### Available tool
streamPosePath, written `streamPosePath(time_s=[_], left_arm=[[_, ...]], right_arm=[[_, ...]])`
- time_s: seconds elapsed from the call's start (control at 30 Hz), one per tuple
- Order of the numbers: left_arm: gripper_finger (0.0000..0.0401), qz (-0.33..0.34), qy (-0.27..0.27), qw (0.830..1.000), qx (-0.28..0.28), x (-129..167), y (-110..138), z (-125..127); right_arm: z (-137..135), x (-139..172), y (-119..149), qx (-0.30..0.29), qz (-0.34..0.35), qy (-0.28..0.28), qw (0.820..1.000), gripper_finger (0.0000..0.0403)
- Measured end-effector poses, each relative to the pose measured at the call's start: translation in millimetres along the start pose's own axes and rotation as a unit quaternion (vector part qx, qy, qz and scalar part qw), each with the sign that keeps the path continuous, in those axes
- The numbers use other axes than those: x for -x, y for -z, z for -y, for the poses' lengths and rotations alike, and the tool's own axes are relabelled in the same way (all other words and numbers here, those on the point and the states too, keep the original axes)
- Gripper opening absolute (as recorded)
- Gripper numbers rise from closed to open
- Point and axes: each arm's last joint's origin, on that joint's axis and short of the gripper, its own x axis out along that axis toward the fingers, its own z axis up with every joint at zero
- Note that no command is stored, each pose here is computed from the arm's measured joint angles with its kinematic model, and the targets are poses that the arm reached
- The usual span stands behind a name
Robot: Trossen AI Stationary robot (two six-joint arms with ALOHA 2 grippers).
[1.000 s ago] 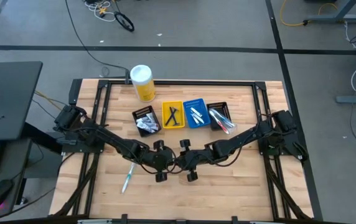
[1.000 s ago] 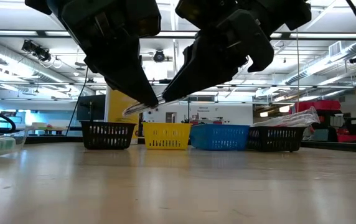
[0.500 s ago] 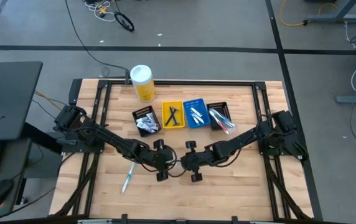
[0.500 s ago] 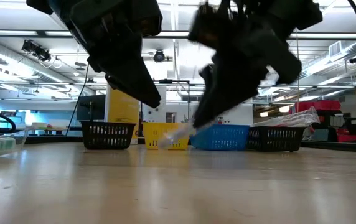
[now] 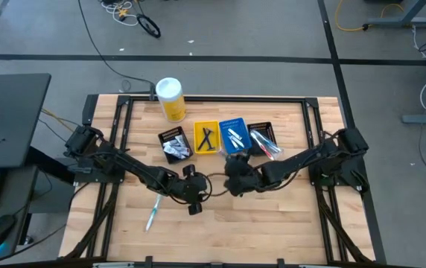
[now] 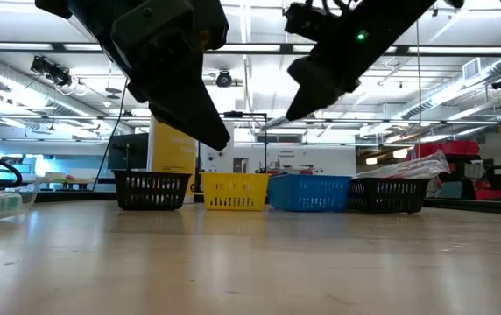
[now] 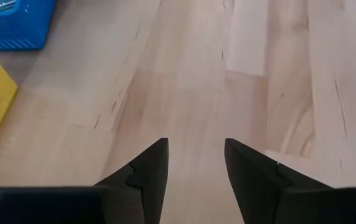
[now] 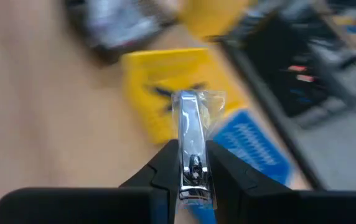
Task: Pick & Place Travel size toiletries
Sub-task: Put the silver nail cutter into the blue basket, then put the green toothbrush into the right black basket
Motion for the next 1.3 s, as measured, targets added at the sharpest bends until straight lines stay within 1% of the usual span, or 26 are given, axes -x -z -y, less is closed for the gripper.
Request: streamPosePath(time_s=[0.1,0.17,0.3,0.5,0.6,0.7,0.87,0.97,1.07,1.17,1.2,1.3], left_arm=[[0.0167,0.002,-0.005,1.0,0.0,0,0,0],[0.0167,0.004,-0.009,1.0,-0.002,0,0,-1],[0.0167,0.005,-0.01,1.0,-0.001,0,0,-1],[0.0167,0.002,-0.01,1.0,0.003,0,0,-1],[0.0167,0.001,-0.011,1.0,0.003,0,0,-1],[0.0167,0.002,-0.011,1.0,0.003,0,0,-1],[0.0167,0.0,-0.012,1.0,0.004,0,1,-1],[0.0167,-0.013,-0.009,1.0,0.012,0,3,-2],[0.0167,-0.047,0.002,0.998,0.036,5,6,-4],[0.0167,-0.102,0.009,0.993,0.056,17,11,-9],[0.0167,-0.118,0.004,0.991,0.069,22,12,-11],[0.0167,-0.16,-0.043,0.978,0.126,40,19,-19]], right_arm=[[16,-14,-1,-0.038,-0.009,0.059,0.997,0.0069],[27,-29,0,-0.075,-0.028,0.072,0.994,0.0069],[50,-62,8,-0.152,-0.08,0.056,0.983,0.0069],[77,-98,31,-0.21,-0.148,0.016,0.966,0.0077],[86,-107,40,-0.229,-0.162,0.004,0.96,0.0086],[90,-113,43,-0.236,-0.16,-0.004,0.958,0.0097],[91,-115,40,-0.236,-0.141,-0.012,0.961,0.0106],[91,-114,35,-0.242,-0.122,-0.021,0.962,0.0107],[88,-113,27,-0.264,-0.096,-0.052,0.959,0.0107],[80,-109,17,-0.28,-0.066,-0.12,0.95,0.0108],[77,-107,15,-0.275,-0.057,-0.143,0.949,0.0108],[68,-101,6,-0.268,-0.026,-0.193,0.944,0.0108]])
